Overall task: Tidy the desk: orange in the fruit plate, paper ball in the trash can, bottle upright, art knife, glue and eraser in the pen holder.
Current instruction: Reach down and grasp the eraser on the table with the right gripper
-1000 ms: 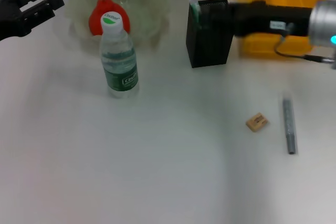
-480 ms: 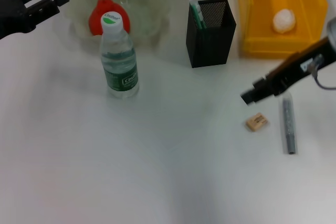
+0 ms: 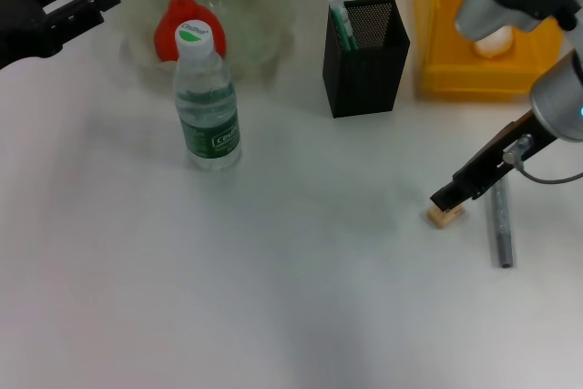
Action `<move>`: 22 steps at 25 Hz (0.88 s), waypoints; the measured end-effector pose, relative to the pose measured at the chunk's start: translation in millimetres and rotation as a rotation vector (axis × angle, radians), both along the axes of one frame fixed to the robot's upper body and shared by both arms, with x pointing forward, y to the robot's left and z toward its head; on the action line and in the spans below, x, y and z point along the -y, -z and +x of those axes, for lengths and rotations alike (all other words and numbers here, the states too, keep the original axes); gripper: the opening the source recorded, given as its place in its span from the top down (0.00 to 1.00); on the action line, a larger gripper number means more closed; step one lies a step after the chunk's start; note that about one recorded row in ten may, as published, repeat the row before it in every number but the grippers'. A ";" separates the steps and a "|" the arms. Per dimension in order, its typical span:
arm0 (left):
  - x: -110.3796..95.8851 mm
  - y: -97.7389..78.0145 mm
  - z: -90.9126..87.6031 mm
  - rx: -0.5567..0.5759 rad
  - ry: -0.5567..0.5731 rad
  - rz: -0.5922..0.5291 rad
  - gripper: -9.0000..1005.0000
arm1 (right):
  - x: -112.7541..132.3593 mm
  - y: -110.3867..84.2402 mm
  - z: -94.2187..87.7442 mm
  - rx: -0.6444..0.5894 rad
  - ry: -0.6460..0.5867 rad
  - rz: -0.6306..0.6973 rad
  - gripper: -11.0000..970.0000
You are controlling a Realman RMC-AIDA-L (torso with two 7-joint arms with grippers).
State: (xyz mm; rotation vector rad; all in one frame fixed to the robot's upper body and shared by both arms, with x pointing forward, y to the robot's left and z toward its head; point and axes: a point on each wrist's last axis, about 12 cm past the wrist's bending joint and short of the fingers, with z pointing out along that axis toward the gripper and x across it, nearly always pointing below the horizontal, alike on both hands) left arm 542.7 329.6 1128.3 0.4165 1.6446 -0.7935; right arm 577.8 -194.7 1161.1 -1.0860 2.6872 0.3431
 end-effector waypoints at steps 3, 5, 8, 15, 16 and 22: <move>-0.5 0.6 -0.9 -0.002 -0.001 0.000 0.30 | -4.1 4.8 4.0 -0.007 -0.004 -0.011 0.52; -1.0 1.0 -1.4 -0.003 -0.002 0.000 0.30 | -4.4 6.1 4.7 -0.011 -0.004 -0.016 0.52; -1.5 1.2 -1.5 -0.004 -0.005 0.000 0.30 | -4.2 10.0 7.9 -0.001 0.001 -0.048 0.45; -1.9 2.0 -1.6 -0.007 -0.009 -0.001 0.30 | -10.0 18.2 8.0 -0.009 -0.013 -0.071 0.31; -1.9 2.0 -1.5 -0.007 -0.010 -0.001 0.30 | -10.4 19.0 7.9 -0.010 -0.015 -0.073 0.31; -1.7 3.7 -2.0 -0.013 -0.012 -0.006 0.30 | -12.7 23.3 5.8 -0.023 -0.026 -0.088 0.31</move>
